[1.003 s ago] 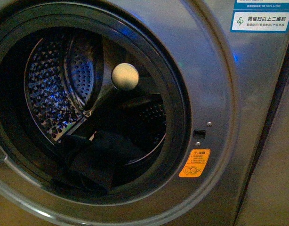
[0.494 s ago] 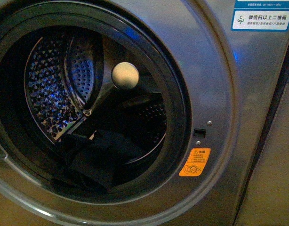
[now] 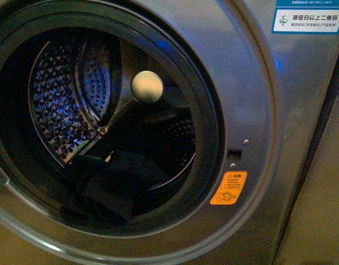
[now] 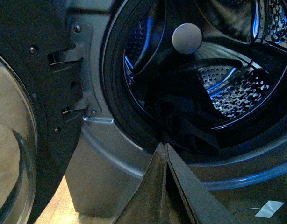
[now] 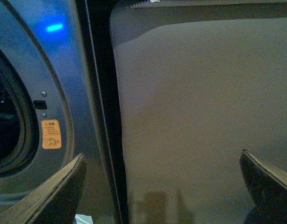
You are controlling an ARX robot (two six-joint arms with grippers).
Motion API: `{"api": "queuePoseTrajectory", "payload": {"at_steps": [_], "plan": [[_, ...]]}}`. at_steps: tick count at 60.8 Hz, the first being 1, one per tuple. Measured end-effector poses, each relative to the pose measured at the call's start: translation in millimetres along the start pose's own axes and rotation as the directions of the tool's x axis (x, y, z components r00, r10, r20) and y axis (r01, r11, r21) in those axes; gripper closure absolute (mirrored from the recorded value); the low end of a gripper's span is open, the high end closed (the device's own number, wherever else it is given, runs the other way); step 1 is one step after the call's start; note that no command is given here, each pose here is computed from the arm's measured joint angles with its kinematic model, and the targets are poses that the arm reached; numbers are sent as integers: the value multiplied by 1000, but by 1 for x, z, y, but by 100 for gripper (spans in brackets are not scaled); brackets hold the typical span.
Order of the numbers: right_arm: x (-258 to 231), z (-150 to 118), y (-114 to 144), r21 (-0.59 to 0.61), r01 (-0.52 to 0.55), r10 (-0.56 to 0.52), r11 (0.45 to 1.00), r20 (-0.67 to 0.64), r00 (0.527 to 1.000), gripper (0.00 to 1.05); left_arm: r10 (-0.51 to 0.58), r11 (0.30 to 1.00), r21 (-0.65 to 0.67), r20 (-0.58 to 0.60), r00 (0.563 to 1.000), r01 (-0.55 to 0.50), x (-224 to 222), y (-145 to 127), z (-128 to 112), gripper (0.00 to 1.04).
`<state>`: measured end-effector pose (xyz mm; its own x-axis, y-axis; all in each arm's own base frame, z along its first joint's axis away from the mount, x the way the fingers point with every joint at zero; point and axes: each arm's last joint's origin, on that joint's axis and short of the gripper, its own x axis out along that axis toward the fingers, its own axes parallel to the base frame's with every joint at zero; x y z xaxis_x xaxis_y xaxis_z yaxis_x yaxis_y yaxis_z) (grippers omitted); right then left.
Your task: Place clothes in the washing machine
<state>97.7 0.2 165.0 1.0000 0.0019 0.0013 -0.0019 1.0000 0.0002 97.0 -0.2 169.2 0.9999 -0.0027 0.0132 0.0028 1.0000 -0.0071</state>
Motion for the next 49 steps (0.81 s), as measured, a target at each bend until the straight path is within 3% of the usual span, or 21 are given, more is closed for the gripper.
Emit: {"api": "queuePoseTrajectory", "payload": {"at_steps": [36,49], "plan": [[0,0,0,0,0,0,1000,0,1000,7,0,1000,0,1,1000,0,0,0,0,101],[0,0,0,0,0,0,1000,0,1000,7,0,1000,0,1,1000,0,0,0,0,61]]}}
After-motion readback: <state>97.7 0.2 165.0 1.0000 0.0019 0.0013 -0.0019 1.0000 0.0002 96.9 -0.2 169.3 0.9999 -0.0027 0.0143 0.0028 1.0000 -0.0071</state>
